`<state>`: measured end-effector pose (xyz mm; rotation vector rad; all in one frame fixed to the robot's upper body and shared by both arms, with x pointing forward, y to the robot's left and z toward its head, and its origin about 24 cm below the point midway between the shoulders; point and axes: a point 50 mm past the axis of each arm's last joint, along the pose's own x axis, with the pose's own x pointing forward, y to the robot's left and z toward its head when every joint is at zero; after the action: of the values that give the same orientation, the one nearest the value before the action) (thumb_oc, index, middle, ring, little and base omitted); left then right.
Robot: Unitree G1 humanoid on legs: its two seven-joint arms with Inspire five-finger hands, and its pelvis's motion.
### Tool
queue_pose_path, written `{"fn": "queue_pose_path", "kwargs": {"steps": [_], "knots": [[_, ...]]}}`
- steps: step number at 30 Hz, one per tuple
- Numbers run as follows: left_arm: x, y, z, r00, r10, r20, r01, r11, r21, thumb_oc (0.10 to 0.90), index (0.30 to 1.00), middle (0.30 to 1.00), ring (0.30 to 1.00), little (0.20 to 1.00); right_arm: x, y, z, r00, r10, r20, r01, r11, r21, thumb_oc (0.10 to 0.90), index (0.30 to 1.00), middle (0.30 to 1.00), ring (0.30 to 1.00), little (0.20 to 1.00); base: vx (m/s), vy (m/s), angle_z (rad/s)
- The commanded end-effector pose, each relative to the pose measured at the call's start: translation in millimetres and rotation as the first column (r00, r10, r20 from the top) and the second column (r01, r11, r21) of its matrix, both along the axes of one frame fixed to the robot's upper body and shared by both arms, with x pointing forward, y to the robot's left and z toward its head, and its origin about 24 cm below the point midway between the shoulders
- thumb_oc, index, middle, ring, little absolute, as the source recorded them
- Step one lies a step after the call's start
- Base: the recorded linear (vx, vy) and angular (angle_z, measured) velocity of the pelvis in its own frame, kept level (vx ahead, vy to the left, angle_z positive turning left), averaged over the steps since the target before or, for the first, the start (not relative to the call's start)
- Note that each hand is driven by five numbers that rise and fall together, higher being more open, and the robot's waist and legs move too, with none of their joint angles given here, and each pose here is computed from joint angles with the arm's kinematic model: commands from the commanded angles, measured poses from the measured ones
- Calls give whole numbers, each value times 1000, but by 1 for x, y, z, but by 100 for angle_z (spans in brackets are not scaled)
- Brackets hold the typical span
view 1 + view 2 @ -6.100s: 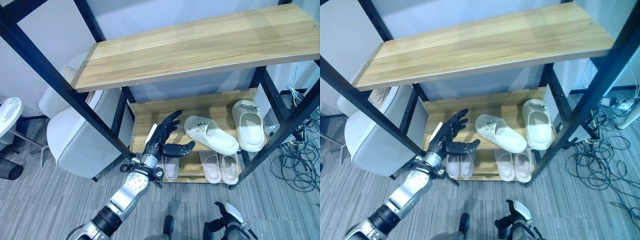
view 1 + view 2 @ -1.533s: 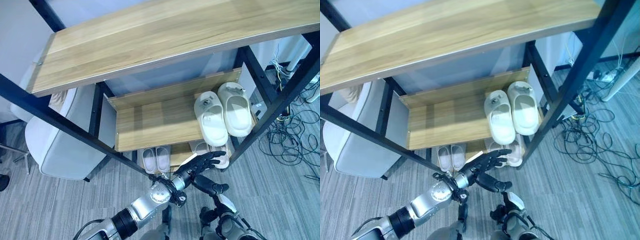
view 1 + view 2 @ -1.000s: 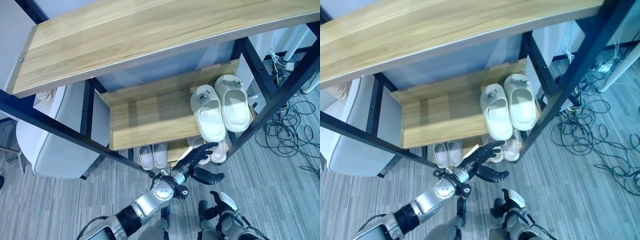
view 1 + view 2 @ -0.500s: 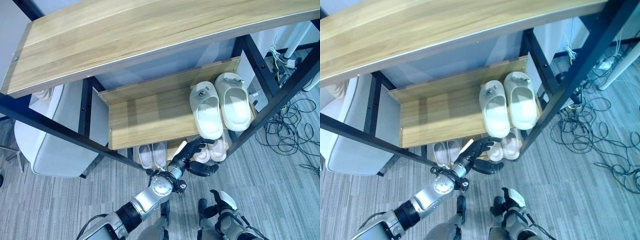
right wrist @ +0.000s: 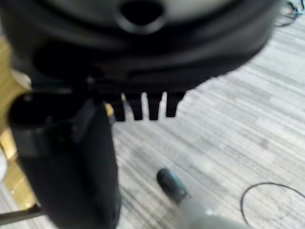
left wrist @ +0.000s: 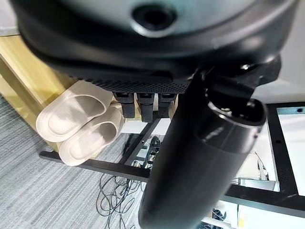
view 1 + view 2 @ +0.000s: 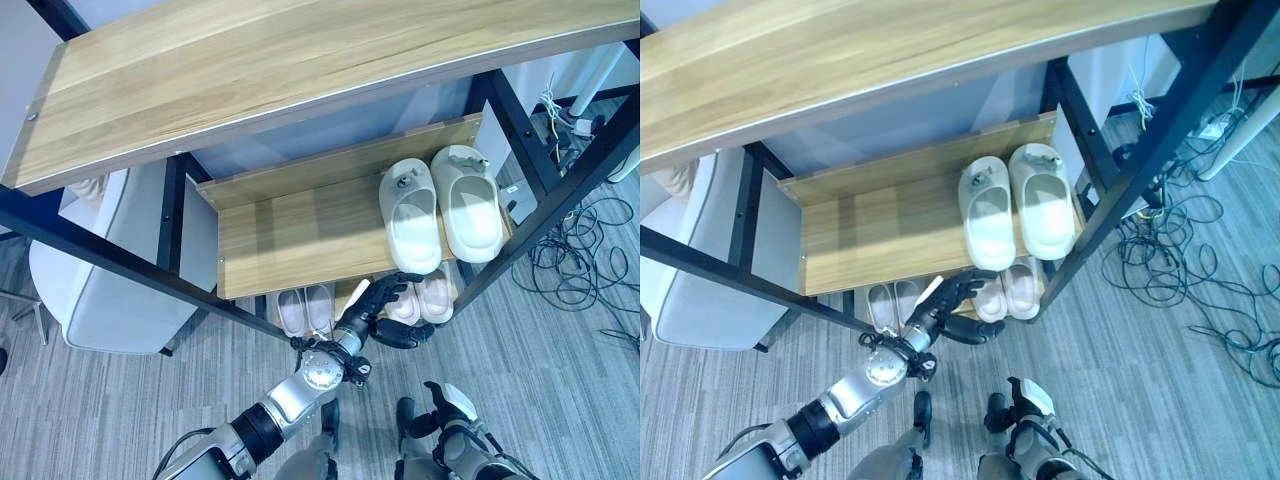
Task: Arrange the slippers neatly on the shoe rack.
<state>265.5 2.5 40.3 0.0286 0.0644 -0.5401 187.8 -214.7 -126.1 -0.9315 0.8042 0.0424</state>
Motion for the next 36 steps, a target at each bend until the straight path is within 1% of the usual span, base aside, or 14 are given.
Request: {"fn": "queue_pose_path", "kwargs": {"steps": [1, 5, 12, 17, 18, 20, 21, 23, 24, 26, 29, 33, 35, 36], "knots": [[18, -20, 60, 979, 20, 203, 23, 977, -211, 800, 900, 900, 900, 900, 5, 6, 2, 999, -7, 44, 6, 1000, 3, 800, 900, 900, 900, 900, 0, 0, 0], [15, -20, 53, 984, -7, 179, 42, 980, -193, 800, 900, 900, 900, 900, 2, 6, 1, 1000, -7, 28, 7, 1000, 7, 800, 900, 900, 900, 900, 0, 0, 0], [-5, -13, 26, 984, -131, 119, 145, 982, -118, 800, 900, 900, 900, 900, 0, 9, -2, 1000, 20, 1, -20, 1000, 19, 800, 900, 900, 900, 900, -4, -6, 2], [-15, 7, 0, 990, -136, 48, 139, 988, -63, 800, 900, 900, 900, 900, -7, 11, -5, 999, 34, -26, -33, 999, 31, 800, 900, 900, 900, 900, 8, -10, 8], [-22, 21, -15, 992, -129, 7, 129, 992, -15, 800, 900, 900, 900, 900, -12, 12, -8, 998, 42, -44, -40, 998, 39, 800, 900, 900, 900, 900, 8, -10, 19], [-26, 29, -23, 992, -125, -10, 125, 992, 9, 800, 900, 900, 900, 900, -14, 11, -9, 998, 47, -52, -45, 998, 39, 800, 900, 900, 900, 900, 1, -11, 19], [-34, 50, -40, 995, -86, -55, 90, 993, 76, 800, 900, 900, 900, 900, -19, 9, -10, 996, 49, -71, -46, 998, 39, 800, 900, 900, 900, 900, 5, -13, 22], [-38, 60, -47, 995, -67, -72, 75, 991, 108, 800, 900, 900, 900, 900, -22, 8, -12, 996, 48, -80, -45, 998, 43, 800, 900, 900, 900, 900, 14, -12, 21], [-45, 81, -63, 994, -9, -112, 29, 983, 180, 800, 900, 900, 900, 900, -24, 7, -12, 996, 42, -84, -38, 998, 50, 800, 900, 900, 900, 900, 21, -11, 14], [-55, 101, -79, 985, 49, -164, -7, 969, 248, 800, 900, 900, 900, 900, -28, 5, -13, 995, 35, -89, -30, 998, 62, 800, 900, 900, 900, 900, 25, -7, 19], [-75, 137, -114, 949, 179, -259, -61, 912, 405, 800, 900, 900, 900, 900, -36, 0, -15, 995, 22, -101, -14, 997, 78, 800, 900, 900, 900, 900, 23, 7, 26], [-90, 167, -139, 890, 326, -319, -122, 844, 522, 800, 900, 900, 900, 900, -43, -6, -17, 993, -13, -120, 23, 996, 87, 800, 900, 900, 900, 900, 38, 7, 13], [-93, 173, -142, 876, 354, -328, -135, 832, 537, 800, 900, 900, 900, 900, -45, -8, -17, 992, -22, -126, 34, 995, 89, 800, 900, 900, 900, 900, 28, 15, 14], [-100, 182, -151, 847, 404, -345, -145, 800, 582, 800, 900, 900, 900, 900, -49, -8, -19, 990, -35, -138, 47, 995, 88, 800, 900, 900, 900, 900, 18, 12, 20]]}}
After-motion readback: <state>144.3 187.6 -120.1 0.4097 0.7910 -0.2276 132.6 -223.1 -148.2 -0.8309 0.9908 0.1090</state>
